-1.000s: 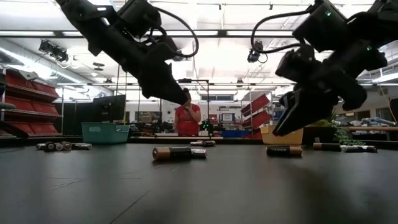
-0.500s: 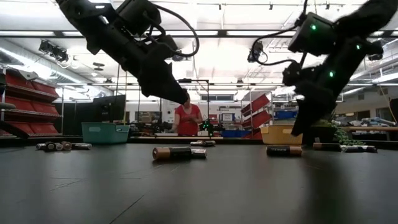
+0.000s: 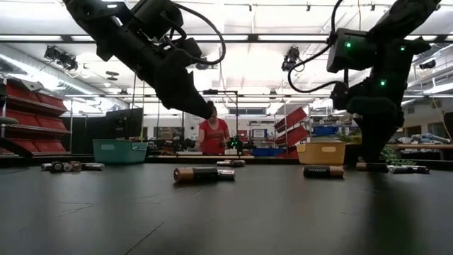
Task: Sort batteries
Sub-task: Put the black battery into the yellow bin
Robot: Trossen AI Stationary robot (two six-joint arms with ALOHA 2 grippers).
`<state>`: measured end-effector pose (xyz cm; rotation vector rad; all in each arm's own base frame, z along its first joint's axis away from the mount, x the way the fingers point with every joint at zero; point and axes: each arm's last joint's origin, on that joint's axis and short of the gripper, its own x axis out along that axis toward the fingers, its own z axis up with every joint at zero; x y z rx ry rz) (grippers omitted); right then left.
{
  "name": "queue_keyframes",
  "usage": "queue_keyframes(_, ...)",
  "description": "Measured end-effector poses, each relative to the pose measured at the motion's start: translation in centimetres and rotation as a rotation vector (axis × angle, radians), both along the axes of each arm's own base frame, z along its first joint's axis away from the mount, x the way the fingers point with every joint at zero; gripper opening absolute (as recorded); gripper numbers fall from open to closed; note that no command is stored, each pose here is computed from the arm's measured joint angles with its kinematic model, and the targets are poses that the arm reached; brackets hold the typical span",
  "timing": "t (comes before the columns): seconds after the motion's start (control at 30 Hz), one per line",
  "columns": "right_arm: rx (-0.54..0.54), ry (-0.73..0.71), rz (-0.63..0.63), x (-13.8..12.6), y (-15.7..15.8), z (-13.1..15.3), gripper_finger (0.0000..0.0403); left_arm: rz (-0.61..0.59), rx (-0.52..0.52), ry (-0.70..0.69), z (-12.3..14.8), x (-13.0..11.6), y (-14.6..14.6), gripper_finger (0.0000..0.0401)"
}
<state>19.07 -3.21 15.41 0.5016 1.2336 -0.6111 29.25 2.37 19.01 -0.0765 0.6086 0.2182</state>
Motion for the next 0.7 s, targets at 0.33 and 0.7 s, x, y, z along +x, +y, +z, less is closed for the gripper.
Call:
queue_keyframes(0.33, 0.056, 0.120, -0.018, 0.1, -0.2, -1.7, 0.0115, -0.028, -0.001, 0.023, -0.2, -0.1, -0.8, 0.0140)
queue_keyframes(0.7, 0.071, 0.131, 0.026, 0.4, -0.1, -2.1, 0.0047, -0.036, 0.004, 0.037, -0.3, -0.2, -0.9, 0.0140)
